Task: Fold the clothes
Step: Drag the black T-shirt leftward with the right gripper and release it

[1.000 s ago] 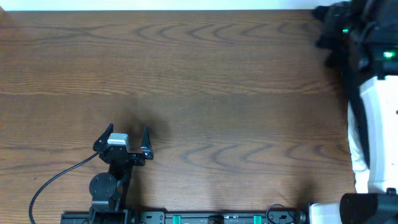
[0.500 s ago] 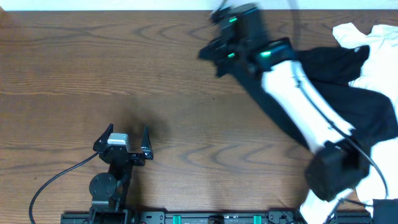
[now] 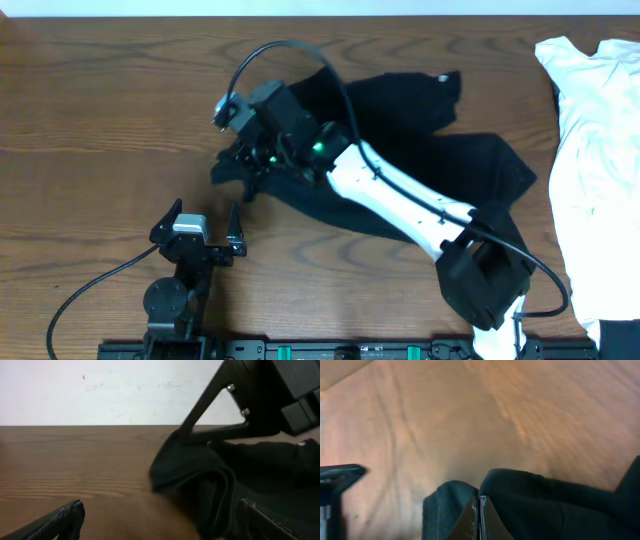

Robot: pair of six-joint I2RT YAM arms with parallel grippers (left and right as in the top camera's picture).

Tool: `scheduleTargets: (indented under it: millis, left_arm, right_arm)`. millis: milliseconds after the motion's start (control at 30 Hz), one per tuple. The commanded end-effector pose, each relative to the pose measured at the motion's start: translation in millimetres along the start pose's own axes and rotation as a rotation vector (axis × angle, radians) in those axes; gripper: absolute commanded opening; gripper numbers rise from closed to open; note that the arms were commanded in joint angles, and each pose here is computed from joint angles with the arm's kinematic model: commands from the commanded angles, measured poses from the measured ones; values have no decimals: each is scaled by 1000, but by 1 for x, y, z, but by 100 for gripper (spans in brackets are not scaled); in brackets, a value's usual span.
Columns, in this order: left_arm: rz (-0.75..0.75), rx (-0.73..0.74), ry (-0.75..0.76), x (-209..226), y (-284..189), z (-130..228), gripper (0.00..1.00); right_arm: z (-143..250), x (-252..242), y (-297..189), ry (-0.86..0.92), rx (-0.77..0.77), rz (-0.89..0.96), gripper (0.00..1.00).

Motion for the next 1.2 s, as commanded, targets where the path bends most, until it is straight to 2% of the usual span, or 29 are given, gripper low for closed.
scheduleTargets:
  millis: [0, 67, 100, 167, 367, 567, 700, 900, 1167]
  left_arm:
    - [13, 46, 4, -1, 1, 12, 98]
    - [13, 46, 4, -1, 1, 12, 98]
    - [13, 45, 4, -1, 1, 12, 98]
    - [13, 46, 4, -1, 1, 12, 98]
    - [13, 46, 4, -1, 1, 12, 98]
    - [13, 46, 4, -1, 1, 12, 98]
    - [13, 45, 4, -1, 1, 12, 98]
    - [13, 46, 4, -1, 1, 12, 98]
    - [13, 46, 4, -1, 1, 12, 98]
  right_arm:
    - [-10, 15, -3, -42, -27, -37, 27]
    - [-11, 16, -3, -61, -34, -38, 75]
    - [-12, 16, -3, -65, -39, -37, 88]
    - [-16, 10, -9, -74, -57, -21, 98]
    - [-40, -31, -66, -38, -153, 91, 99]
    - [-35, -99, -162, 96, -166, 376, 99]
    - [-10, -145, -217, 229, -134, 529, 99]
    - [48, -208, -287, 482, -78, 697, 99]
    - [120, -235, -347, 741, 58, 824, 98]
Point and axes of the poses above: each gripper's point midway between its finger pads, its own y axis out along the fingers, its own x axis along the line the jaws close on, z = x × y, the point moved 8 cm from there along -y, back along the fingers, and after that the axes turned 4 degrees about -y, right-handed, at the moved point
